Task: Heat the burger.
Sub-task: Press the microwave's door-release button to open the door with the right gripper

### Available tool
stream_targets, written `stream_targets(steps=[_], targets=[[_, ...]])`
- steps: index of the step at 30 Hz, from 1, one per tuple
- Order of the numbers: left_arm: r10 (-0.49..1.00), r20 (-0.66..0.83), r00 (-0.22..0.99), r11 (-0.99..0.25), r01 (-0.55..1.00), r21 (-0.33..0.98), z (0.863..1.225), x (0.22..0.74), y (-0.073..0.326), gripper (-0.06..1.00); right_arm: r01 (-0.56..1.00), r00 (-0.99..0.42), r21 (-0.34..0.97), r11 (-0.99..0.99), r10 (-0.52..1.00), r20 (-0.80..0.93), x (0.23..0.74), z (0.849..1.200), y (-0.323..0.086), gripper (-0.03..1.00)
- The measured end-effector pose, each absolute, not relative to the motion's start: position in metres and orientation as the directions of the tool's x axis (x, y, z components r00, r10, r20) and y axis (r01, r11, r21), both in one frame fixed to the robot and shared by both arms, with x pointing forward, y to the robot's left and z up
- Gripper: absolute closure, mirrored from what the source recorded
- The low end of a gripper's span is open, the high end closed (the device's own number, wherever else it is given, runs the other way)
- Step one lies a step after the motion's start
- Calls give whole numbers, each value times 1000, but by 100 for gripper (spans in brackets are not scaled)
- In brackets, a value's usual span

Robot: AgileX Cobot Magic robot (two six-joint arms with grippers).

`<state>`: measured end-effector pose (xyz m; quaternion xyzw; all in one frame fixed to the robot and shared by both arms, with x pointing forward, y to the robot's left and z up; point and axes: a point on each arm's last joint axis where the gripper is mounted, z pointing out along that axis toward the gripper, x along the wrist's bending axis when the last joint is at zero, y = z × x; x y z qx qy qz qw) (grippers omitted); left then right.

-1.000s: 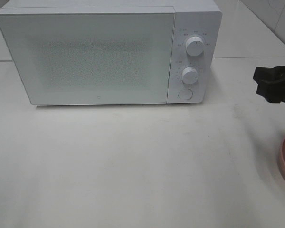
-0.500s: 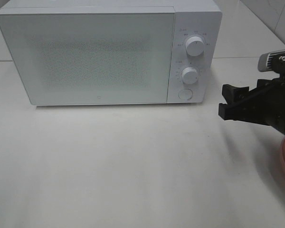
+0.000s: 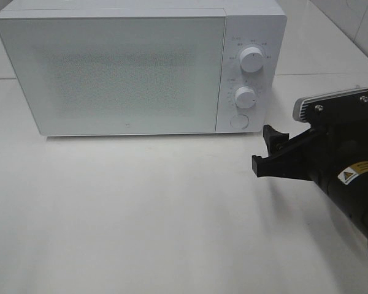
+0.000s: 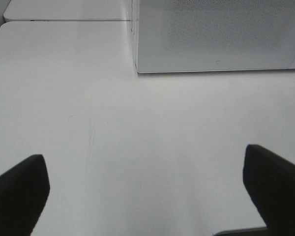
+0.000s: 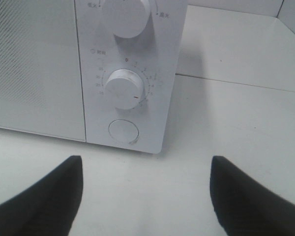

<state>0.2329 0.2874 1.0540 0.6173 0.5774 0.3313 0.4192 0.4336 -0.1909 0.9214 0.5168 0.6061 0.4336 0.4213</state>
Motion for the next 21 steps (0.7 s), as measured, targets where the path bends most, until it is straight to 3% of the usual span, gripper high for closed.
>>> stream_targets(steps=[13, 21], targets=[[991, -75, 114, 18, 435, 900, 1054, 233, 287, -5, 301, -125, 952, 63, 992, -26, 434, 905, -172, 26], [991, -75, 114, 18, 435, 900, 1054, 233, 287, -5, 325, -43, 927, -190, 976, 215, 434, 904, -172, 26]])
